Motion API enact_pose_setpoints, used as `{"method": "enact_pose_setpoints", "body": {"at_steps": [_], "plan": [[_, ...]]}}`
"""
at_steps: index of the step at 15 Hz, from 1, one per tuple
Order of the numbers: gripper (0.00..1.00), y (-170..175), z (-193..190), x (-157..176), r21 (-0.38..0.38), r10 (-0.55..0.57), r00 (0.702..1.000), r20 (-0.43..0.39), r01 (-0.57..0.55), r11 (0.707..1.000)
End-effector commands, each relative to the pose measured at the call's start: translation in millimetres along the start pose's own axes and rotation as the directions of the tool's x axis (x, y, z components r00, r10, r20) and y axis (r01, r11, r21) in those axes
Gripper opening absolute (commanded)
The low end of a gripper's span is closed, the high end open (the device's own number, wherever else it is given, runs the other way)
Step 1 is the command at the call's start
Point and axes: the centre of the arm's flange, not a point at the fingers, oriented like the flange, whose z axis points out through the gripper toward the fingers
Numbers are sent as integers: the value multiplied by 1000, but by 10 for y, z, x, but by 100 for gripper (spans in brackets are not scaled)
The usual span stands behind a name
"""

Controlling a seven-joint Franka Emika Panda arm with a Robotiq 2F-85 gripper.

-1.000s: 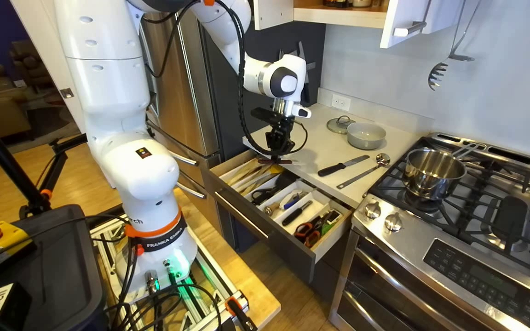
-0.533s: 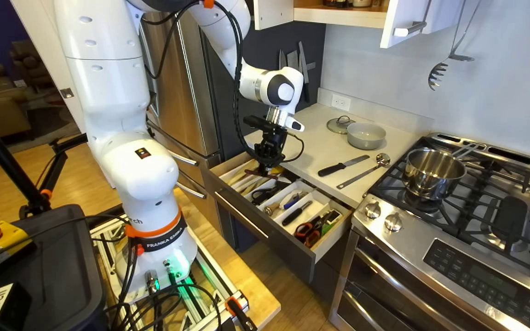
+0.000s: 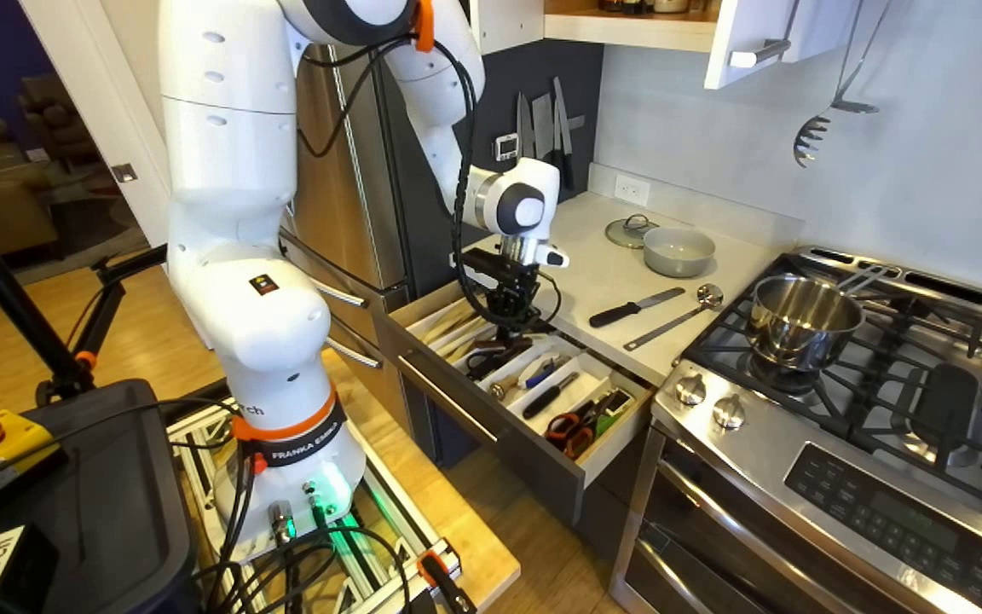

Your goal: Put the spatulas on the counter in the open drawer.

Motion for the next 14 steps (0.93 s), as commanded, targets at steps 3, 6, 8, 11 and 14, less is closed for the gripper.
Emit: {"method": "enact_pose_setpoints", "body": {"at_steps": [3, 6, 8, 11, 14], "plan": [[5, 17, 392, 323, 4, -24, 997, -79, 24, 1000], [5, -3, 491, 441, 23, -43, 994, -96, 45, 999], [5, 3, 540, 540, 13, -53, 992, -116, 55, 998], [5, -3, 587, 761, 13, -44, 983, -178, 47, 999], [5, -30, 633, 886, 24, -49, 981, -187, 54, 998]]}}
